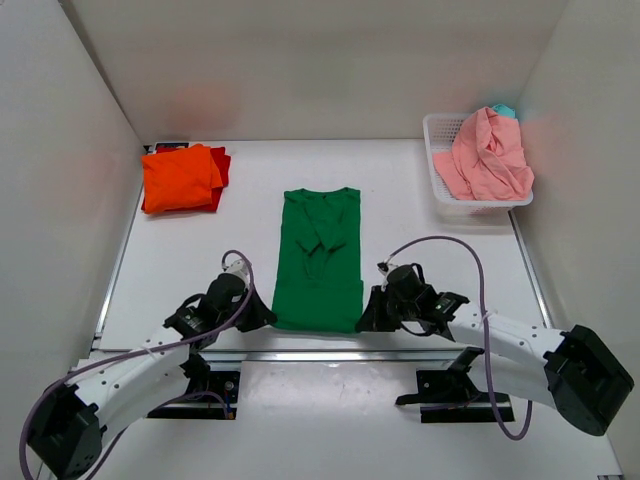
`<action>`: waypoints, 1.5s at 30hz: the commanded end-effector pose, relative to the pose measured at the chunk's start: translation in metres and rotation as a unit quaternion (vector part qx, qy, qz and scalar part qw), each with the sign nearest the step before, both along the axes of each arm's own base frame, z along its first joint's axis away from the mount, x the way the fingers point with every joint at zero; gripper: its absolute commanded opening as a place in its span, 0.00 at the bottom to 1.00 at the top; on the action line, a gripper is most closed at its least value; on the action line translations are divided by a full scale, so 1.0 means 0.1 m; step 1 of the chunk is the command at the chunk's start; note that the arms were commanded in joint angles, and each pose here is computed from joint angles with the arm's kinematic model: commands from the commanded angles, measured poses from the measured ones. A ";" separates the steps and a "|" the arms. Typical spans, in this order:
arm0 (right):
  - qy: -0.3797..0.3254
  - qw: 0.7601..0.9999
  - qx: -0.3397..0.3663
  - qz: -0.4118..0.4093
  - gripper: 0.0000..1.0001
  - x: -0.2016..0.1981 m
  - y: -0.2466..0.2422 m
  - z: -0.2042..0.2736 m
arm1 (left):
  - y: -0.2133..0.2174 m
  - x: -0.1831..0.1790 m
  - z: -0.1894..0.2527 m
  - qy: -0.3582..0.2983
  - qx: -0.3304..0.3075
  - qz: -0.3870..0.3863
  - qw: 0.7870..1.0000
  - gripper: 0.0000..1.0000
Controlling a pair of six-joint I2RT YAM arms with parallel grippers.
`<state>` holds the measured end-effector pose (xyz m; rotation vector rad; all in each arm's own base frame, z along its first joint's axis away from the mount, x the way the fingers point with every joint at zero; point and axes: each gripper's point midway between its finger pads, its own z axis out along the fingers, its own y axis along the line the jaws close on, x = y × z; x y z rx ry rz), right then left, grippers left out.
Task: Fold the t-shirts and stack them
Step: Grab one side of the 2/3 rectangular tshirt with both arms, then fold the long partially folded tshirt into a neat square, then put the neatly folded tshirt into the corner of the board with the left arm
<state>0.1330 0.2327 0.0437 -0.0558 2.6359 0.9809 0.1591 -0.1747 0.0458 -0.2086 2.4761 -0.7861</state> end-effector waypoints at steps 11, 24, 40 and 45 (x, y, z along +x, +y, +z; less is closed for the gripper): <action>-0.080 0.995 0.054 0.014 0.00 1.22 -0.02 1.11 | -0.01 1.31 1.22 -0.079 -0.035 0.034 0.996 0.00; -0.094 0.994 0.020 -0.053 0.25 3.62 -0.36 0.83 | -0.15 3.86 1.06 -0.116 -0.044 0.089 0.988 0.47; -0.094 0.993 -0.023 -0.067 0.56 3.27 -0.39 0.47 | -0.13 3.17 0.09 -0.005 0.004 0.050 0.999 0.69; -0.091 0.993 -0.013 -0.073 0.56 2.95 -0.42 0.50 | -0.36 3.07 -0.16 0.038 0.092 -0.018 0.995 0.73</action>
